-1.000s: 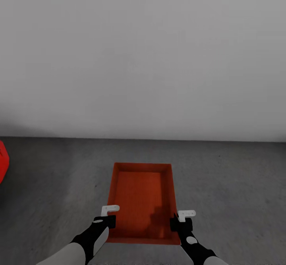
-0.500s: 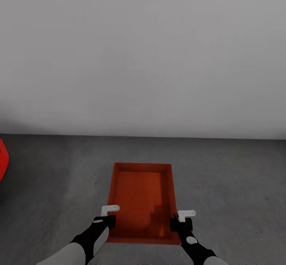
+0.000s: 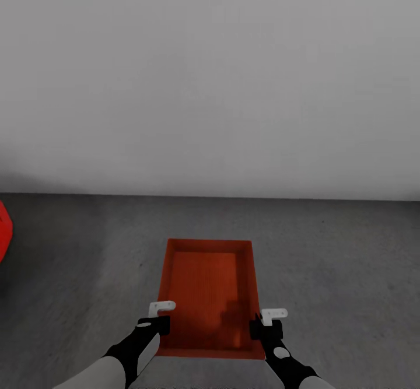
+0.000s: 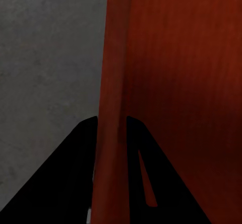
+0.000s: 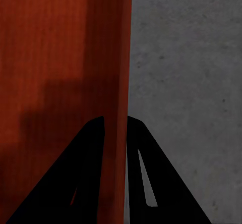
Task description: Move the two storage containers from the living room to the garage. In the garage, place one container on the floor and stack the other container on top of it (either order is fine).
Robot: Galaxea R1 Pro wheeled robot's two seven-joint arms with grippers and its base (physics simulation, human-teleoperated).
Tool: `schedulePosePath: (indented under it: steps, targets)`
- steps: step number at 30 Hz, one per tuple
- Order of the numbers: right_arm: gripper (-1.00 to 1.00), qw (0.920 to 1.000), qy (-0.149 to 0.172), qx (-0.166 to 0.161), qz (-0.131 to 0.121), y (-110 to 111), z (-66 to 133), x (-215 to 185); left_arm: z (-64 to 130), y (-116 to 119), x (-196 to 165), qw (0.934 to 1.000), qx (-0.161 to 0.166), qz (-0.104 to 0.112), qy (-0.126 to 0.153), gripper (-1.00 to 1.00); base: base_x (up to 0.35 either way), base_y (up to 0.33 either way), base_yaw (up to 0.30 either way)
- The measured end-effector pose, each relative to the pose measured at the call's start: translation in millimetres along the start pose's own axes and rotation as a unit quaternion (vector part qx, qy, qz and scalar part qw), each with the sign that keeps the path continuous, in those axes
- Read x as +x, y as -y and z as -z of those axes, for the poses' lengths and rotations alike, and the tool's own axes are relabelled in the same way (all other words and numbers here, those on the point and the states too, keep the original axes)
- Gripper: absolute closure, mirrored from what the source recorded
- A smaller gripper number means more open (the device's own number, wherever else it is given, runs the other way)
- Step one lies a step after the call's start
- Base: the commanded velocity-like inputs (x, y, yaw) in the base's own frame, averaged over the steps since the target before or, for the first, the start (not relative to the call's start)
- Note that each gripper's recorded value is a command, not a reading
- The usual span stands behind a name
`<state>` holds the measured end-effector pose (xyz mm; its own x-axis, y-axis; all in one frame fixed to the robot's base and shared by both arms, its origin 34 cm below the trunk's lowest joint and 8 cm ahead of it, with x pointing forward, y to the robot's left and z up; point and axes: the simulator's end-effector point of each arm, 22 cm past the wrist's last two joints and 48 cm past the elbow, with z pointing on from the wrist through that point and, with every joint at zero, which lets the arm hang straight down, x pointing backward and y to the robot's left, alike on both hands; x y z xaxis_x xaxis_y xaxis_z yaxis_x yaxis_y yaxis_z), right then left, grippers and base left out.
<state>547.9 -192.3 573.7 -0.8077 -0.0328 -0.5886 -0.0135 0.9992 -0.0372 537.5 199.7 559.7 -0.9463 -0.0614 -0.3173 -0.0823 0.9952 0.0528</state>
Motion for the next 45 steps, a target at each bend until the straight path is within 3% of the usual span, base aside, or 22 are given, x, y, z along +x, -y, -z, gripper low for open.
schedulePosePath:
  steps: [45]
  targets:
    - [1.00,0.9994,-0.036,-0.001,0.001,-1,-7.1,39,-17.6,-1,35,0.9994,-0.002,-0.003,-0.035,1.00,0.000,0.000,0.000]
